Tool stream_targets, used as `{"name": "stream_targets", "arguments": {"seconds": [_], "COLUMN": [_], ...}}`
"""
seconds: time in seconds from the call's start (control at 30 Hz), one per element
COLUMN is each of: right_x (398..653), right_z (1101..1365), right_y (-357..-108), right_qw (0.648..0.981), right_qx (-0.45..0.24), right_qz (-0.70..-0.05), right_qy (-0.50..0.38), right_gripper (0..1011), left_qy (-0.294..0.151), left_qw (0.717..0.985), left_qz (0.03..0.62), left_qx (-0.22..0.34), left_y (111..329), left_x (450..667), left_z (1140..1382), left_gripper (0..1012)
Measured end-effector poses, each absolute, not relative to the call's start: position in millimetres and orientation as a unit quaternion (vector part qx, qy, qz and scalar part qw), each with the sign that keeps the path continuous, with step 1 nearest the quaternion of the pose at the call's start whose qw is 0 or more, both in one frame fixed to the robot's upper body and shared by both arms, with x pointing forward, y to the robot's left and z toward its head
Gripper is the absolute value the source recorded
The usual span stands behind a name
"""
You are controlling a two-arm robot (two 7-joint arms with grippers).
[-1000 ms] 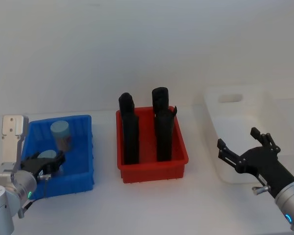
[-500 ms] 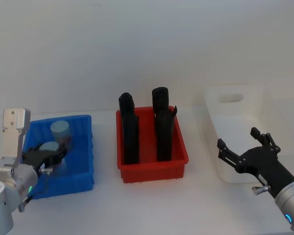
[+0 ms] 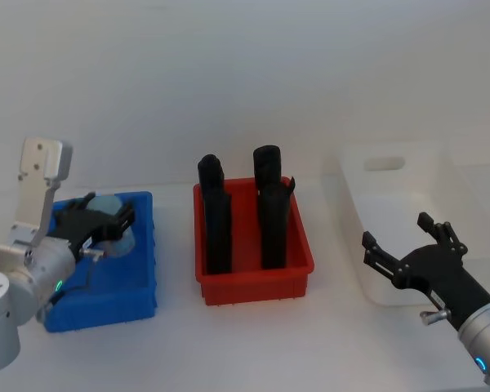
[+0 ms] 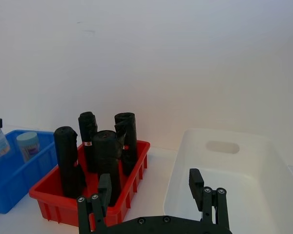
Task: Pick the cotton swabs from the blue box and place them into the white box.
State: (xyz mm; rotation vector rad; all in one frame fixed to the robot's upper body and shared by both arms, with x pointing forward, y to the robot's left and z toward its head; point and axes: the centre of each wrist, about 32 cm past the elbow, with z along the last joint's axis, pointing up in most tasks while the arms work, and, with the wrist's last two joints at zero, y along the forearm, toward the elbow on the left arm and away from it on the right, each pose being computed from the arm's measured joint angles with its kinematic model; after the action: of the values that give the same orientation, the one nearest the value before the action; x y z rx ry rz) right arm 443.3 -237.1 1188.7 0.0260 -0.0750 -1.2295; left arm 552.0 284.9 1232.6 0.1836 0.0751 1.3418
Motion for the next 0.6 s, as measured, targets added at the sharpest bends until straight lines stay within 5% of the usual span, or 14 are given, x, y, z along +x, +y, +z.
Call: {"name": "stream_targets", "arguments": {"seconds": [0.6], "right_x": [443], "right_z": [1189], "right_y": [-237], "right_qw": [0.816], "right_qx": [0.012], "right_qz": [-0.577], "right_qy": [-0.035], "right_gripper": [1002], "left_qy": [-0.015], "left_qw": [0.854], "left_qz": [0.514], "left_qx": [0.086], "left_y": [264], "left_x": [546], "left_z": [1292], "left_gripper": [671]}}
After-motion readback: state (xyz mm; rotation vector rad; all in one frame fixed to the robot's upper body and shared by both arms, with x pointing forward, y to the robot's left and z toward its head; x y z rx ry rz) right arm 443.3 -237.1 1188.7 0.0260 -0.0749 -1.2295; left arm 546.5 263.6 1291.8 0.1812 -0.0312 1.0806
